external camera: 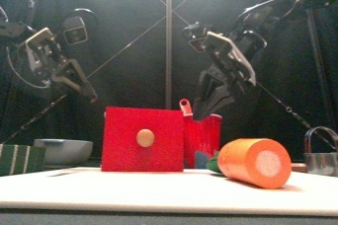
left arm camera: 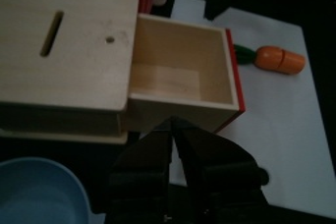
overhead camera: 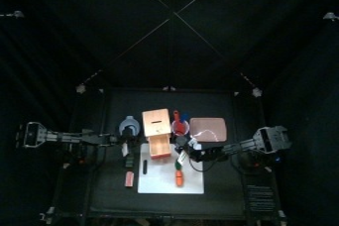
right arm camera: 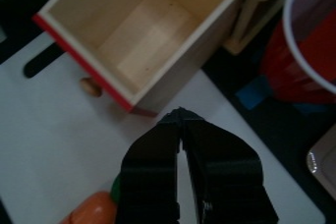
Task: Close drawer
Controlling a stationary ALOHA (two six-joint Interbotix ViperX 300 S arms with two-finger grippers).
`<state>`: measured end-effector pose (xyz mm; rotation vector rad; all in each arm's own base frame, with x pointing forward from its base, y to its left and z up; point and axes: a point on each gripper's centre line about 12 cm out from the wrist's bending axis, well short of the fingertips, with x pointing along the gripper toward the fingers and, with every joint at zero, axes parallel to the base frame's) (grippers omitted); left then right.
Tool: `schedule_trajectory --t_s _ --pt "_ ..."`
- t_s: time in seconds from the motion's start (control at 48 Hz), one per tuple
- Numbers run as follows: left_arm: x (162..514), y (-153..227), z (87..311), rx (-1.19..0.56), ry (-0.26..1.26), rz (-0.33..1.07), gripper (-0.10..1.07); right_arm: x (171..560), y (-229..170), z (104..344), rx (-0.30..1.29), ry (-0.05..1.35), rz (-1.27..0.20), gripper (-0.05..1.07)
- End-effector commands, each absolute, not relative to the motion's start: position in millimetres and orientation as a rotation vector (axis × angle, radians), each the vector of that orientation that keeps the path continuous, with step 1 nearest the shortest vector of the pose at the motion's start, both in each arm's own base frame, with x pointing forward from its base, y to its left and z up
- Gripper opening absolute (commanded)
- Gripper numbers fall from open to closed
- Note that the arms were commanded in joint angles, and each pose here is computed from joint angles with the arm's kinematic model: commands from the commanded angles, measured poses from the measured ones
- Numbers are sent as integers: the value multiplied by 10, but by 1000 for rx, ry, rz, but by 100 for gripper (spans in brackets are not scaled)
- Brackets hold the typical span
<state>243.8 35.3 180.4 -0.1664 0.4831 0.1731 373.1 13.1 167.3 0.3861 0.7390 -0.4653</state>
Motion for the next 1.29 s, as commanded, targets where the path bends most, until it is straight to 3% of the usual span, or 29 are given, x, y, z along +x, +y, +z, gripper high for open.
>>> schedule_trajectory --t_s 0.0,0.146,0.312,0.562,0.917,1.271 --pt "2456 469 1973 -140 424 204 52 3731 251 1864 393 695 -416 24" --pt "2465 791 2144 -122 377 311 52 3732 442 1907 382 691 -361 24" --pt "2457 1300 2490 -135 340 487 52 3787 680 1956 381 681 -279 24" --pt "2557 1706 2687 -105 499 585 52 3951 856 1927 384 681 -225 24" --pt "3144 2217 2470 -15 891 581 52 4182 965 1781 389 700 -210 24" --pt "3568 2506 2062 6 1087 447 52 4310 952 1722 384 701 -221 24"
